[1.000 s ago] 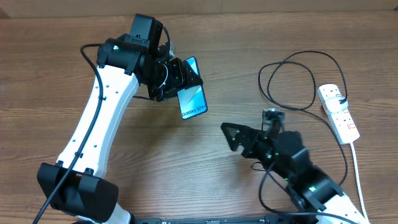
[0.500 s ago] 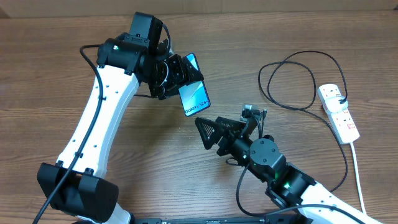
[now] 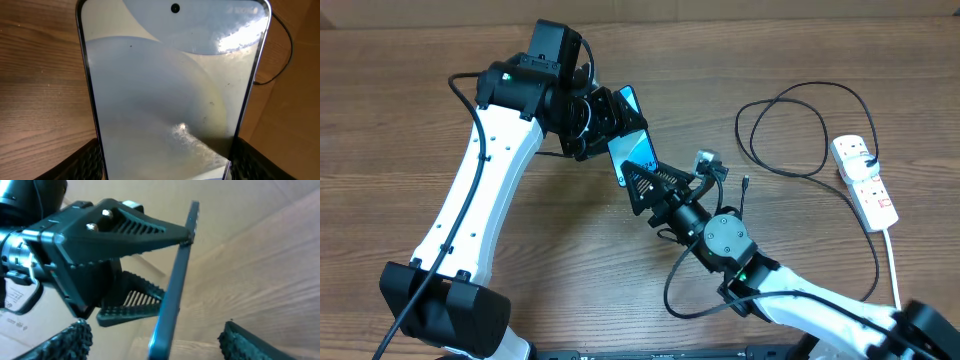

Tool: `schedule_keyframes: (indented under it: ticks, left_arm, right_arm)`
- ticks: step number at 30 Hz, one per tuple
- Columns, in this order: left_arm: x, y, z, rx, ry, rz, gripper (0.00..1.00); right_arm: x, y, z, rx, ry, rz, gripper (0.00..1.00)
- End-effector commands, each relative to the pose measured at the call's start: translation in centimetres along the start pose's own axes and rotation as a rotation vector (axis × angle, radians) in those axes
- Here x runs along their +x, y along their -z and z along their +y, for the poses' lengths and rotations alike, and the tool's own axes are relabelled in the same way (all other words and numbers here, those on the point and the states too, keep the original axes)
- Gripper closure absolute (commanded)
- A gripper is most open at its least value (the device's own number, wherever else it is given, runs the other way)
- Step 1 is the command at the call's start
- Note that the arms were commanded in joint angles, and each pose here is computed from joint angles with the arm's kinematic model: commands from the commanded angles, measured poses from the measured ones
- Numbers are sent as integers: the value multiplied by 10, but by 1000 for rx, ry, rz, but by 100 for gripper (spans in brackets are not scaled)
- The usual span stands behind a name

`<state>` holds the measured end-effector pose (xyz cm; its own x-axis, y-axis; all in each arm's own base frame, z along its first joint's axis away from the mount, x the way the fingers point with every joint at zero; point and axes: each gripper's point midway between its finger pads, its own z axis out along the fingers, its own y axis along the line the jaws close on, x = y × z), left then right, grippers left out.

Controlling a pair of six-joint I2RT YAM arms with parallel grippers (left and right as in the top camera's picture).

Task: Plug charger to phone and switch on socket
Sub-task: 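Move the right gripper toward the phone held by the left gripper, then close the right gripper on the phone's side edge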

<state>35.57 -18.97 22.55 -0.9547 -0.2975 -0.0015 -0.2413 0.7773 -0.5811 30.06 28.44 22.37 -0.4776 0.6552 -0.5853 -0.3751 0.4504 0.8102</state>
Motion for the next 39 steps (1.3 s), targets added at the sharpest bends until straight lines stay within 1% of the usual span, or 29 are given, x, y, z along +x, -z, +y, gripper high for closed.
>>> schedule_keyframes:
  ticks: [1,3,8,14,22,27,29,33,37,39]
  left_arm:
    - [3,6,-16,51,-18,6,63]
    - [4,6,-16,55,-18,9,63]
    - [6,5,-18,55,-25,14,63]
    - [13,1,-23,50,-45,24,63]
    - [14,0,-24,48,-50,27,63]
    - [14,0,-24,47,-50,26,63]
    - [14,0,-24,47,-51,25,63]
    - [14,0,-24,46,-51,25,63]
    - [13,0,-21,35,-49,18,63]
    - [13,0,-21,32,-48,19,63]
  right_arm:
    - [-4,-8,-3,2,-6,-51,22]
    - [-4,-11,-1,-16,-11,-63,28]
    - [-6,-17,3,-25,-10,-71,33]
    - [-15,-24,18,-55,-17,-92,36]
    - [-9,-27,11,-18,-8,-64,43]
    - [-8,-27,10,-13,-7,-62,50]
    - [-8,-27,10,-13,-6,-61,56]
    - [-7,-27,9,-10,-6,-56,64]
    - [-6,-27,8,-6,-4,-51,68]
    - [-5,-27,9,-12,-4,-44,71]
